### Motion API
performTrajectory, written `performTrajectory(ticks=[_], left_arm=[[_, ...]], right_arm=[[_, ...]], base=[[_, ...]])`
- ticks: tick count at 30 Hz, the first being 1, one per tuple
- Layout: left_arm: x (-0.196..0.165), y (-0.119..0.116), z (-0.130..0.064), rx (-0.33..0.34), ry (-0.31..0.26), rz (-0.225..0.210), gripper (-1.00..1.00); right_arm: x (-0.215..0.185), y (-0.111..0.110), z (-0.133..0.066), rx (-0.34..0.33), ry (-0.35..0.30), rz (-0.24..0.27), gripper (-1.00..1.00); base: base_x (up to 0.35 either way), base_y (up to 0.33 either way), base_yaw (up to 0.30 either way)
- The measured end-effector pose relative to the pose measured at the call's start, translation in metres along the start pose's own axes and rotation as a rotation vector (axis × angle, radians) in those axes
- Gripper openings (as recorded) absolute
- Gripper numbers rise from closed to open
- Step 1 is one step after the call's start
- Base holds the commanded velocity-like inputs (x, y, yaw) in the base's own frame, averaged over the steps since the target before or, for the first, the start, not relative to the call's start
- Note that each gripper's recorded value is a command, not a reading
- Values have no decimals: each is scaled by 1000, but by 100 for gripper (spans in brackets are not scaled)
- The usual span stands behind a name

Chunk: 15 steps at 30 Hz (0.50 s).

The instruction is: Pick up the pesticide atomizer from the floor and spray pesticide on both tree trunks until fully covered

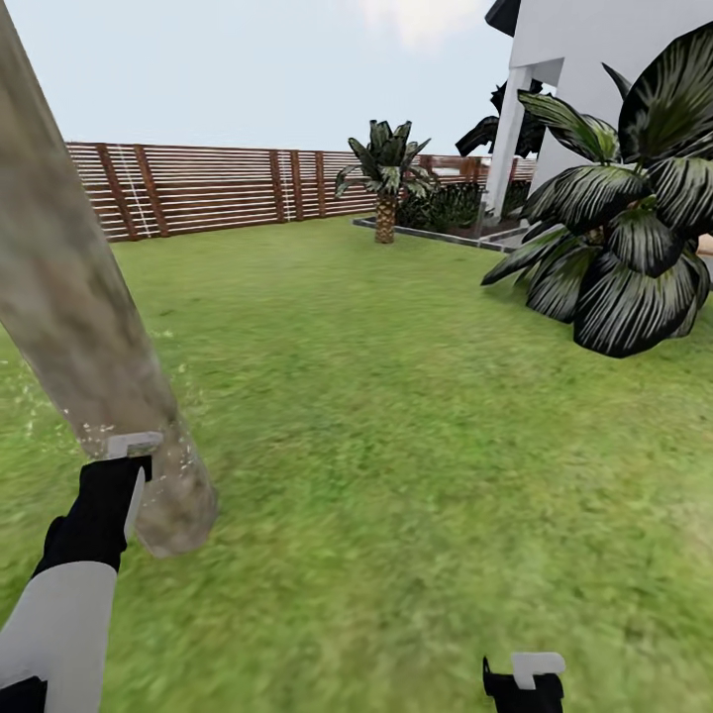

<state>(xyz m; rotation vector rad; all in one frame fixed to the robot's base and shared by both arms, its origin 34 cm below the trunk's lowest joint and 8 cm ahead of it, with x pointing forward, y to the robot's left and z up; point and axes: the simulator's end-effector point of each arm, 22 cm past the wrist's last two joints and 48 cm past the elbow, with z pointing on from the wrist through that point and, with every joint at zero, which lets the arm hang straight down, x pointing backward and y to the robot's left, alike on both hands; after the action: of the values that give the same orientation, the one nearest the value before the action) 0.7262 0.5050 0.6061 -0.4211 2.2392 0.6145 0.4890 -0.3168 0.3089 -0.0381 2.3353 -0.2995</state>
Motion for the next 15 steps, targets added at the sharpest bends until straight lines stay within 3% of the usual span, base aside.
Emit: performTrajectory(ticks=[6, 15], left_arm=[[2, 1, 0, -1, 2, 0, -100], [4, 0, 1, -1, 5, 2, -100]], right_arm=[[0, 0, 0, 1, 0, 0, 100], [0, 0, 0, 1, 1, 0, 100]], base=[[154, -235, 167], [-15, -271, 275]])
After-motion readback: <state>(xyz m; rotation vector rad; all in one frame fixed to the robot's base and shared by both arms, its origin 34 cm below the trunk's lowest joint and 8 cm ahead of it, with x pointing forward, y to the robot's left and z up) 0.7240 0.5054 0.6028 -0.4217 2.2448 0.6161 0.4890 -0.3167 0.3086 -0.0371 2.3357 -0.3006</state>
